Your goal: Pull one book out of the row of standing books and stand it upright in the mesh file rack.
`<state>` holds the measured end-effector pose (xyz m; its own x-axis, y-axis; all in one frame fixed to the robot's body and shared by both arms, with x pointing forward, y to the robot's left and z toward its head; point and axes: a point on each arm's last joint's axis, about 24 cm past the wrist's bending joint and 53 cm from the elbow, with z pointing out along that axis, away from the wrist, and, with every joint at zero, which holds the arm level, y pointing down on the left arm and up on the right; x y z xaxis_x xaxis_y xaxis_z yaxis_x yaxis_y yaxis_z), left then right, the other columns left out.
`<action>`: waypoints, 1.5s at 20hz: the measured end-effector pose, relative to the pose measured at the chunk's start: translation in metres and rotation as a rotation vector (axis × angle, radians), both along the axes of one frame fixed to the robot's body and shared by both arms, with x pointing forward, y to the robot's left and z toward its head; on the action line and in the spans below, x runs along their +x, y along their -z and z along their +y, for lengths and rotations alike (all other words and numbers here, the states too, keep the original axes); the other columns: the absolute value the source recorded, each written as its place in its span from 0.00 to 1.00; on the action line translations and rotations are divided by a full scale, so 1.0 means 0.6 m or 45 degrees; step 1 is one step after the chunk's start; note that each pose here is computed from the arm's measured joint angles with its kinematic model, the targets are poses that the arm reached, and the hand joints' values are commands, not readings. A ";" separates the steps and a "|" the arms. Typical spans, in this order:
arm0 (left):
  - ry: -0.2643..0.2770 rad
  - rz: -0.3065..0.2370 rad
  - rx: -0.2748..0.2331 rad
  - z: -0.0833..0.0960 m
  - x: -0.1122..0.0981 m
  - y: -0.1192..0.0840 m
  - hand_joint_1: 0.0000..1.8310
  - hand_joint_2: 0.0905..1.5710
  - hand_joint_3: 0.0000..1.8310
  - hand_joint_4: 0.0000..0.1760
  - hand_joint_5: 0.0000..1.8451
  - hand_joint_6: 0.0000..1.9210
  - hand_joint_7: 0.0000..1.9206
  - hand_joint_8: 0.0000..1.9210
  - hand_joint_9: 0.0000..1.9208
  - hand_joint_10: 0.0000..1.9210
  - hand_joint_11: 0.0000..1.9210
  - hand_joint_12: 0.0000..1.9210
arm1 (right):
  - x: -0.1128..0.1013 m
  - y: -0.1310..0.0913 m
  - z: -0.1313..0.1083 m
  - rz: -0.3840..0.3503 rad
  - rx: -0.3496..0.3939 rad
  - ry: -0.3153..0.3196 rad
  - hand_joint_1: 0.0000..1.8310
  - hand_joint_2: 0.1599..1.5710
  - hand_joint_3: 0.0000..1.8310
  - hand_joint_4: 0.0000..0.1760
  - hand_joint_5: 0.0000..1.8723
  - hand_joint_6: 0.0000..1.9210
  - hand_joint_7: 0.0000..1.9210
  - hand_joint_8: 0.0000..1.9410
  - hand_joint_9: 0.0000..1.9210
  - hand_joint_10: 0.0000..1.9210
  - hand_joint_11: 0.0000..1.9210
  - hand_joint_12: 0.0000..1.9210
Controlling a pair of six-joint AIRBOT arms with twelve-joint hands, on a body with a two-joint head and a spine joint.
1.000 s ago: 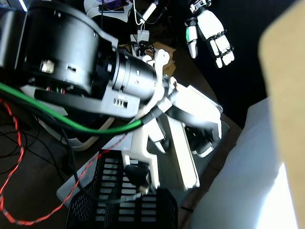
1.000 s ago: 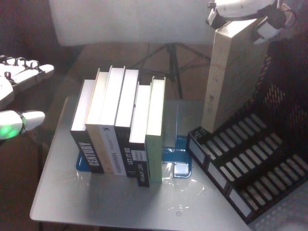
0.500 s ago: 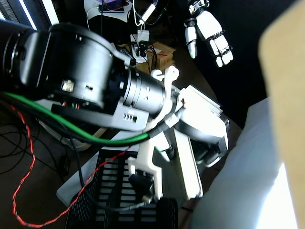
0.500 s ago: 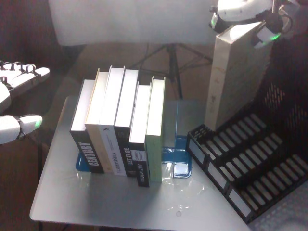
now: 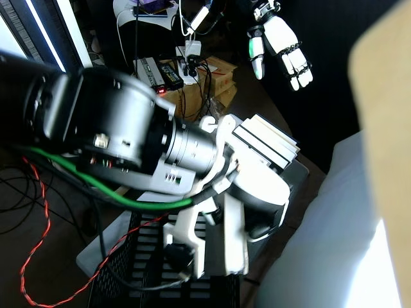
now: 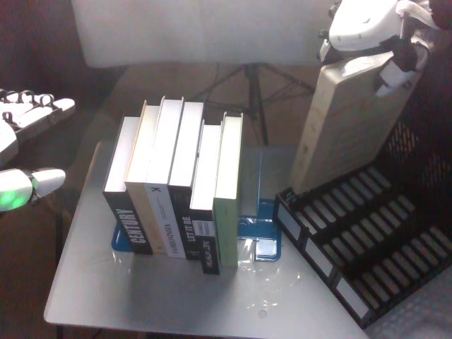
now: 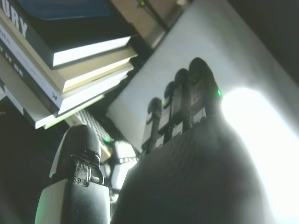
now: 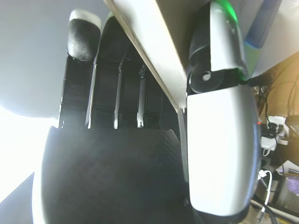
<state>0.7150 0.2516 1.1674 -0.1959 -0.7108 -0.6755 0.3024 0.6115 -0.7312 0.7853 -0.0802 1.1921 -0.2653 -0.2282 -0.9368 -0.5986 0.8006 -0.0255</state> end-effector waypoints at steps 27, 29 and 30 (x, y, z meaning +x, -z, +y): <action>0.003 0.005 -0.011 -0.004 0.004 0.006 0.20 0.86 0.00 0.58 0.00 0.00 0.00 0.00 0.00 0.00 0.00 0.00 | 0.020 0.078 -0.054 0.080 -0.062 0.106 0.62 0.71 0.00 0.00 0.31 0.08 0.33 0.01 0.23 0.24 0.00 0.79; 0.004 0.009 -0.014 -0.004 0.004 0.009 0.20 0.86 0.00 0.58 0.00 0.00 0.00 0.00 0.00 0.00 0.00 0.00 | 0.023 0.079 -0.060 0.083 -0.061 0.124 0.63 0.70 0.00 0.00 0.33 0.05 0.35 0.01 0.24 0.25 0.00 0.80; 0.004 0.009 -0.013 -0.005 0.004 0.009 0.20 0.86 0.00 0.54 0.00 0.00 0.00 0.00 0.00 0.00 0.00 0.00 | 0.023 0.081 -0.064 0.085 -0.062 0.130 0.62 0.70 0.00 0.00 0.32 0.04 0.34 0.00 0.23 0.25 0.00 0.79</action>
